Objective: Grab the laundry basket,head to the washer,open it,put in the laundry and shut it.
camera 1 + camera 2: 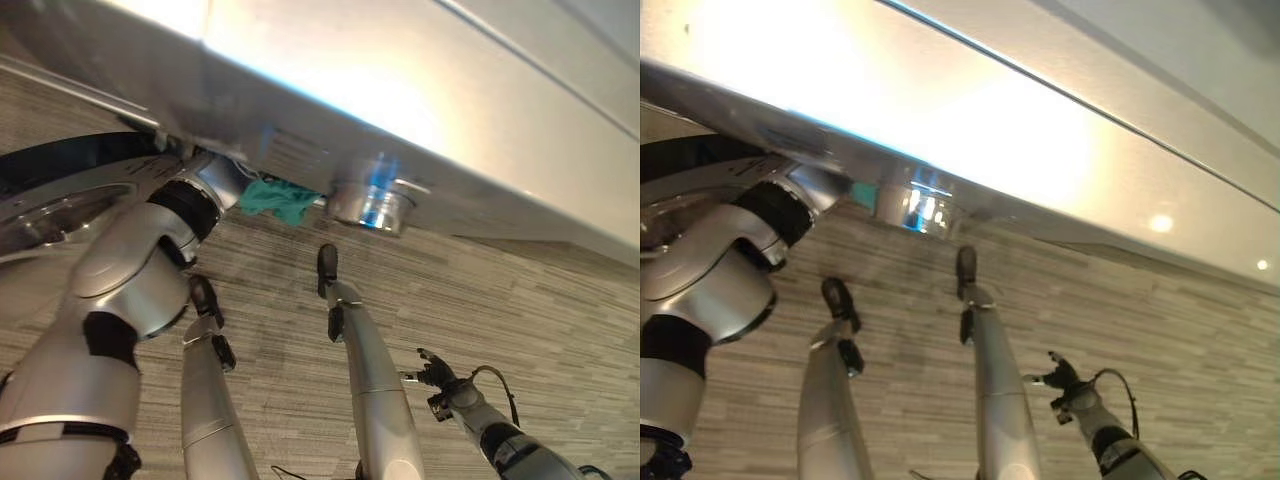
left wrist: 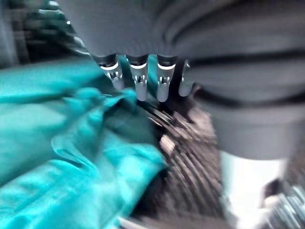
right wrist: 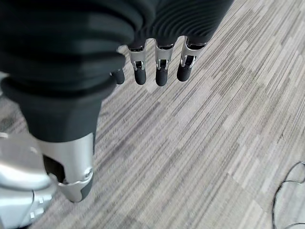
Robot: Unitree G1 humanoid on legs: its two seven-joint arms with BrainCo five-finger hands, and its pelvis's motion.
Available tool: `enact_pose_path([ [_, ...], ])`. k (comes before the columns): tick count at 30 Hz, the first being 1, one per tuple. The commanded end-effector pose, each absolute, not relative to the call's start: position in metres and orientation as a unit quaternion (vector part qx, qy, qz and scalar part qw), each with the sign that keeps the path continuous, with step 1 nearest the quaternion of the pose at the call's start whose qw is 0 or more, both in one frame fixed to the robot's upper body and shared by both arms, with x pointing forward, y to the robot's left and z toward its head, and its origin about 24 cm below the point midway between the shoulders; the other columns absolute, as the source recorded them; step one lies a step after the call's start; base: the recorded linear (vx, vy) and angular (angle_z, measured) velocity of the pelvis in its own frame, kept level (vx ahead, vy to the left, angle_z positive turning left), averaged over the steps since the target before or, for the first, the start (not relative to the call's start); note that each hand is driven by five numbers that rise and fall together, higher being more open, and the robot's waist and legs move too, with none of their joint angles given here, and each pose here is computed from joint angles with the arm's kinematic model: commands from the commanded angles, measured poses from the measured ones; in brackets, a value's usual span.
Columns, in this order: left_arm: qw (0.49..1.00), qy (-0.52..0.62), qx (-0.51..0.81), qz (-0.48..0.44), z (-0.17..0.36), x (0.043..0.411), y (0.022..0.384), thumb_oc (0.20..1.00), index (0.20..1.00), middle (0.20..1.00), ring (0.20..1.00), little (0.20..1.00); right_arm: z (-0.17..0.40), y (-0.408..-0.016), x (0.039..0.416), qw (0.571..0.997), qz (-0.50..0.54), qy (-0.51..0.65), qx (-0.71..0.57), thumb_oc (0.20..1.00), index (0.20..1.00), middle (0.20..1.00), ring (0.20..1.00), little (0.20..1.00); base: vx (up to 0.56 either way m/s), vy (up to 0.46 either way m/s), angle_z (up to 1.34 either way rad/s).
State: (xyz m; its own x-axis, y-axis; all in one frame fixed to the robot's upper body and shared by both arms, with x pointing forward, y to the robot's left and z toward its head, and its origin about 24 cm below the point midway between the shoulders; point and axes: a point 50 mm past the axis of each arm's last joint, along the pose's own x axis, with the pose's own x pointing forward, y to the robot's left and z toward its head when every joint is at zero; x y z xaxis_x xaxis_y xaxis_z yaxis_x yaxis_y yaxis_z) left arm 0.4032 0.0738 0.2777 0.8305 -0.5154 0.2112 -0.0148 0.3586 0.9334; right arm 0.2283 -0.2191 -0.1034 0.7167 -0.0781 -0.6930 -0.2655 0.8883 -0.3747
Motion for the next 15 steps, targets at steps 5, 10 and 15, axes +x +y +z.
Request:
enact_pose_path([
  [5, 0.755, -0.468, 0.426, -0.172, 0.334, 0.345, 0.034, 1.000, 1.000, 1.000, 1.000, 1.000, -0.114, -0.266, 0.186, 0.864, -0.001, 0.425, -0.270, 1.000, 1.000, 1.000, 1.000, 1.000, 0.00, 0.019, 0.10],
  [10, 0.792, -0.422, 0.419, -0.137, 0.260, 0.337, 0.064, 1.000, 1.000, 1.000, 1.000, 1.000, -0.083, -0.263, 0.236, 0.885, -0.020, 0.346, -0.312, 1.000, 1.000, 1.000, 1.000, 1.000, -0.03, 0.002, 0.08],
  [15, 0.836, -0.319, 0.414, -0.165, 0.185, 0.325, 0.088, 1.000, 1.000, 1.000, 1.000, 1.000, -0.048, -0.257, 0.281, 0.897, -0.035, 0.279, -0.342, 1.000, 1.000, 1.000, 1.000, 1.000, -0.02, 0.043, 0.12],
])
